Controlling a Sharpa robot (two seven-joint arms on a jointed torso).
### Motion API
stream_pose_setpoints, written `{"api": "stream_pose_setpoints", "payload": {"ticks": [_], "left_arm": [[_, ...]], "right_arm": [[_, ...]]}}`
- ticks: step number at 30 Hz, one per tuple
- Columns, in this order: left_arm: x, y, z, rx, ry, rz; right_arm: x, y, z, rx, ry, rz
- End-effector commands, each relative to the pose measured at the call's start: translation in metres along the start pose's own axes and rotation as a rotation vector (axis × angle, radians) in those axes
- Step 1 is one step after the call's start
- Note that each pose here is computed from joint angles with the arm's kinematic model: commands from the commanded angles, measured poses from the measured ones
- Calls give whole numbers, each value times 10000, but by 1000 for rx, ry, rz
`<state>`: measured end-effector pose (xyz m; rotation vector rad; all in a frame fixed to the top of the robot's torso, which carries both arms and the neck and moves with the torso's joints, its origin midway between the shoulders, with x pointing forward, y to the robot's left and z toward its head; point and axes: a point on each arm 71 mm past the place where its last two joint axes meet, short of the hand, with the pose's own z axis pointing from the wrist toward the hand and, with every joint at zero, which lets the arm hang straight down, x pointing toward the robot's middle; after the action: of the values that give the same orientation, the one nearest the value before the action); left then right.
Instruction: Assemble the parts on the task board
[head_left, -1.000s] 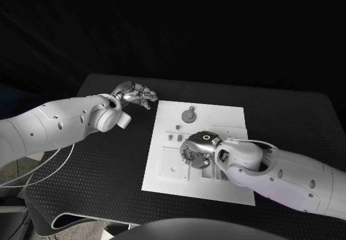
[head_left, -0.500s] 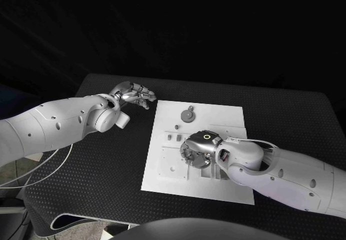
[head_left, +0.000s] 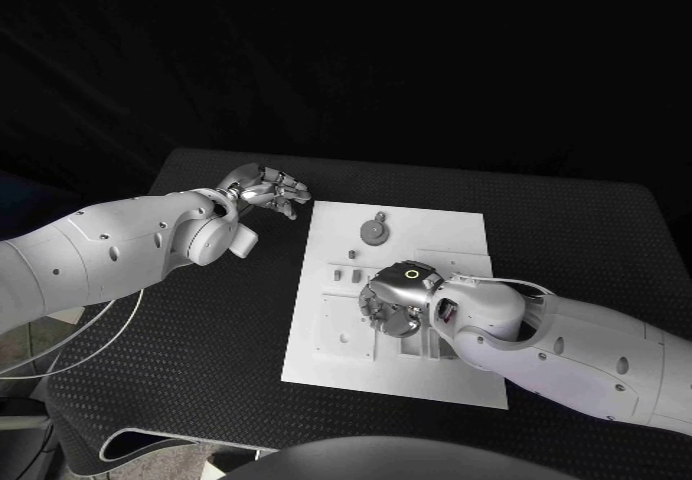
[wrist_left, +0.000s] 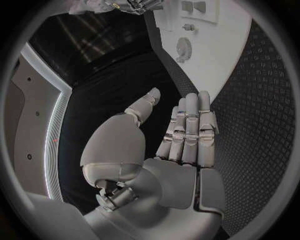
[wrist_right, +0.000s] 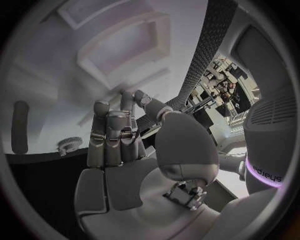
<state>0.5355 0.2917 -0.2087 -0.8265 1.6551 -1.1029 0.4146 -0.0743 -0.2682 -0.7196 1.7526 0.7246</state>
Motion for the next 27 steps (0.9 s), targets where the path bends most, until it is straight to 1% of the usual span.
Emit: {"api": "stream_pose_setpoints", "payload": {"ticks": [1,8,17,24,27], "left_arm": [[17,-16,2,8,13,-5],[14,-16,1,8,12,-5],[15,-16,5,8,11,-4],[16,-15,5,7,11,-4],[16,-16,7,8,11,-3]], "right_arm": [[231,-188,-55,92,118,-42],[252,-253,-88,110,125,-44],[259,-281,-117,120,128,-45],[250,-297,-142,127,114,-48],[240,-304,-158,130,99,-46]]}}
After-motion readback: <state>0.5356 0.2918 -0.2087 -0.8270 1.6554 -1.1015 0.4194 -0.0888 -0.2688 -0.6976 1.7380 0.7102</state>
